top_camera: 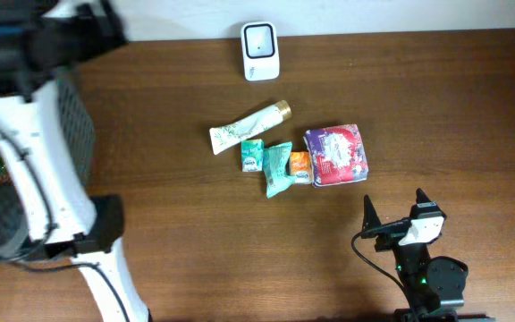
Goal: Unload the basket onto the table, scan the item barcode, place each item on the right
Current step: 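Place the small green wipes pack beside the mint wipes, then reach the left gripper into the basket and grasp the green-capped bottle, then set the green-capped bottle upright on the table left of the tube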
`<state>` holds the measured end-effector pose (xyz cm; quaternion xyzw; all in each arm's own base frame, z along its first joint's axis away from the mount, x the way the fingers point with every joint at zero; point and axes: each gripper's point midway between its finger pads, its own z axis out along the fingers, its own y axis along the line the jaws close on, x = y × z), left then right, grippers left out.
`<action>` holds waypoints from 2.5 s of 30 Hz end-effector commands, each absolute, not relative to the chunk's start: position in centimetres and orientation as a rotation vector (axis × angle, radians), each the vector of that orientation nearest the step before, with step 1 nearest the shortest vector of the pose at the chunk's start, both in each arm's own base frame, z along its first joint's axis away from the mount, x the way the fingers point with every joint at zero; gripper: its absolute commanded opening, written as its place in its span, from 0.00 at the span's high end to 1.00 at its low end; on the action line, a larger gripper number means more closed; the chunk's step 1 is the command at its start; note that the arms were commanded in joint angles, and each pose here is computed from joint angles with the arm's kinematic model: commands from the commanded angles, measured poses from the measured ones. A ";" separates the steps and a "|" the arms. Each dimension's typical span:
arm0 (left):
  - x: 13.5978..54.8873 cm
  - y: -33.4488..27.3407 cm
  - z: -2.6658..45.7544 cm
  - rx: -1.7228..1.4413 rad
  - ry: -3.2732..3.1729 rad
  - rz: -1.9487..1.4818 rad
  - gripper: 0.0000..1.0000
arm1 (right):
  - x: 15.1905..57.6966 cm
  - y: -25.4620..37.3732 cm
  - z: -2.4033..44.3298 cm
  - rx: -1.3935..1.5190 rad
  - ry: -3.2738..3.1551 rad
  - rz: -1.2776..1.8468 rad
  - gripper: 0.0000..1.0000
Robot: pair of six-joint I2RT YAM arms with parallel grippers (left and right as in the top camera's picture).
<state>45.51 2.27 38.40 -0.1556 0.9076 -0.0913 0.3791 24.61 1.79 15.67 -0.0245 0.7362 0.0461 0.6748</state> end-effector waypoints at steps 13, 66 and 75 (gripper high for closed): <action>36.9 28.0 28.4 -1.718 2.003 0.398 0.01 | 24.6 1.8 15.3 -0.048 1.663 0.108 0.01; 37.3 24.0 37.9 -1.287 1.664 -0.230 0.72 | 24.6 1.8 15.3 -0.048 1.662 0.108 0.01; 37.7 2.2 46.6 -0.738 1.774 -0.709 0.66 | 24.6 1.8 15.3 -0.048 1.662 0.108 0.01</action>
